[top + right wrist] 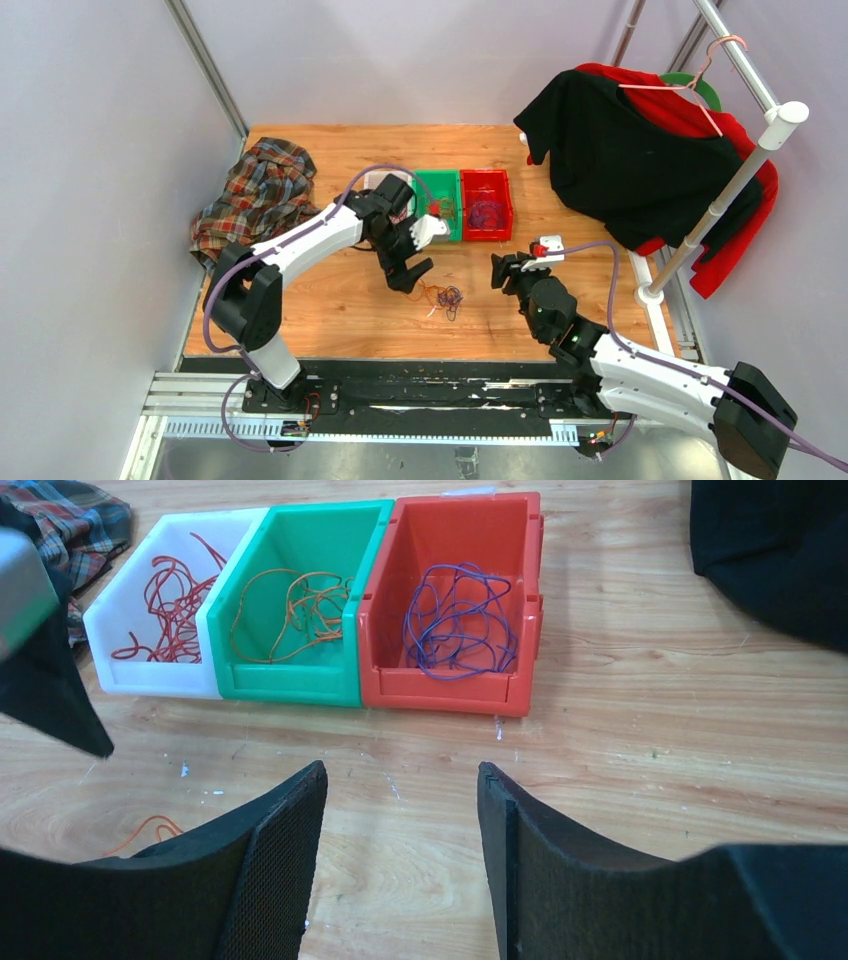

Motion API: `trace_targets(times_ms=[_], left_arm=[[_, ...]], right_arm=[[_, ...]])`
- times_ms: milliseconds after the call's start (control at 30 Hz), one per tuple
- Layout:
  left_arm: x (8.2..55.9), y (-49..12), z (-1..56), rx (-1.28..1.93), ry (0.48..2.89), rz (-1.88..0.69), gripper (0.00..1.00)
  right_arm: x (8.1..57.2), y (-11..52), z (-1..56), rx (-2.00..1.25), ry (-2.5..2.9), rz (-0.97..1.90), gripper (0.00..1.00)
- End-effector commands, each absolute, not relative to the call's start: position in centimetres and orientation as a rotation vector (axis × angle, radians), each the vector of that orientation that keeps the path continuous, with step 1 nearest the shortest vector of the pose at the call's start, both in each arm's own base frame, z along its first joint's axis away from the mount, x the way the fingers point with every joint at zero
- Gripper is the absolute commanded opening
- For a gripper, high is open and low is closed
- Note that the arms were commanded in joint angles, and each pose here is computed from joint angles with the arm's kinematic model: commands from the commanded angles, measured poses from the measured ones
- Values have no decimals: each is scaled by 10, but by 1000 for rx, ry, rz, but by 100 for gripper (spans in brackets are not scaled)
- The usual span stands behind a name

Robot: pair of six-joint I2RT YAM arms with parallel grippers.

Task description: Untangle the cables

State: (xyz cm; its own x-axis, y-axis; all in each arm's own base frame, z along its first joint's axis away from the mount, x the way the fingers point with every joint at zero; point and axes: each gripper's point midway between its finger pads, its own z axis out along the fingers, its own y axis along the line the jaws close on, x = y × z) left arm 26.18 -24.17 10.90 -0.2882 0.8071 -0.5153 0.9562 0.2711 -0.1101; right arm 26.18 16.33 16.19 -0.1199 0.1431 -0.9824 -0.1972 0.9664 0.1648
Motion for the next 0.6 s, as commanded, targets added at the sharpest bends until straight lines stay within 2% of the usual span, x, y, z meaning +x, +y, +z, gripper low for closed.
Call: trace_targets(times_ms=[0,267,433,500,533,567], left_arm=[[254,-243,89,1546,2230,-608,96],[272,-247,55,1489,2214,-547,92],[267,-245,31,1491,2272,-565,83],[264,-245,27,1493,2277,-579,75],[261,-244,27,1493,2281,-585,68],[261,-244,28,1489,2279,-590,55]], right_arm=[[265,164,166,-42,1670,291,57],[266,169,162,-53,1683,303,57],[266,170,161,-54,1685,302,57],[266,172,162,-58,1683,308,57],[267,173,162,-62,1685,310,57],[267,174,162,-67,1686,315,57]])
